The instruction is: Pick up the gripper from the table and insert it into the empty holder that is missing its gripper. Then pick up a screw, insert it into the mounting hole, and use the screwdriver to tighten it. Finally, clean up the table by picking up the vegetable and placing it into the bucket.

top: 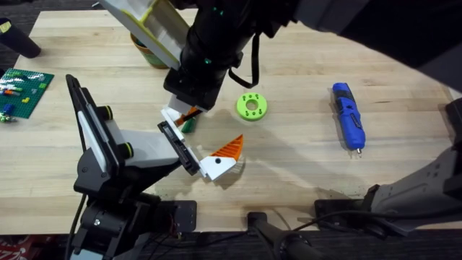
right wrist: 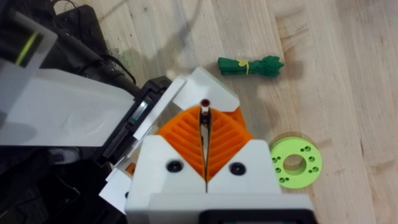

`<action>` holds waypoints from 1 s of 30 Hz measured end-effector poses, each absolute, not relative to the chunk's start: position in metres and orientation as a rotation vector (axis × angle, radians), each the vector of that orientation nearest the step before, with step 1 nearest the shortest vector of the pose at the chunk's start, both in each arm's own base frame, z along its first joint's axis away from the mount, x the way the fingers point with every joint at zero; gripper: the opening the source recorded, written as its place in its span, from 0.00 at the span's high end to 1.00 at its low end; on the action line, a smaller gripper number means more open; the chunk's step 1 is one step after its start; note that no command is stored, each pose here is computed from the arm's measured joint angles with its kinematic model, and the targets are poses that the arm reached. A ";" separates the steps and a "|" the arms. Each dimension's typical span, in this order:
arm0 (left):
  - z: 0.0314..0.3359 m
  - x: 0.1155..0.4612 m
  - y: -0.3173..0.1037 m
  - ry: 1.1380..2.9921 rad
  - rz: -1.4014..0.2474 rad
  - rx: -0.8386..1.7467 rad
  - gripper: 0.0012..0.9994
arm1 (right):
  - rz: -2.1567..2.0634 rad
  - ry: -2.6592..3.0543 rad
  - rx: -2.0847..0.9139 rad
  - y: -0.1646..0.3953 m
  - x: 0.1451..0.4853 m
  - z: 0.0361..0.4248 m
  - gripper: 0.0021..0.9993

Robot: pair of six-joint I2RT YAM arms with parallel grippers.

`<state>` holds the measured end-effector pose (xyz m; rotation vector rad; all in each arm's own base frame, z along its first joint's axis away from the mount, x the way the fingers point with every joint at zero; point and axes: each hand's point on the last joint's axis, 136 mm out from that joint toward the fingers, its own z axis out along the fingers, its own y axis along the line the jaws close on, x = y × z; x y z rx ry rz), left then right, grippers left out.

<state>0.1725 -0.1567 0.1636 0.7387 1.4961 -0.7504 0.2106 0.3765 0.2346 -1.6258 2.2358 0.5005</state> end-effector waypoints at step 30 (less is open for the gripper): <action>0.164 0.173 -0.157 1.494 -0.749 0.738 0.01 | 0.515 2.173 -1.599 0.374 0.214 0.259 1.00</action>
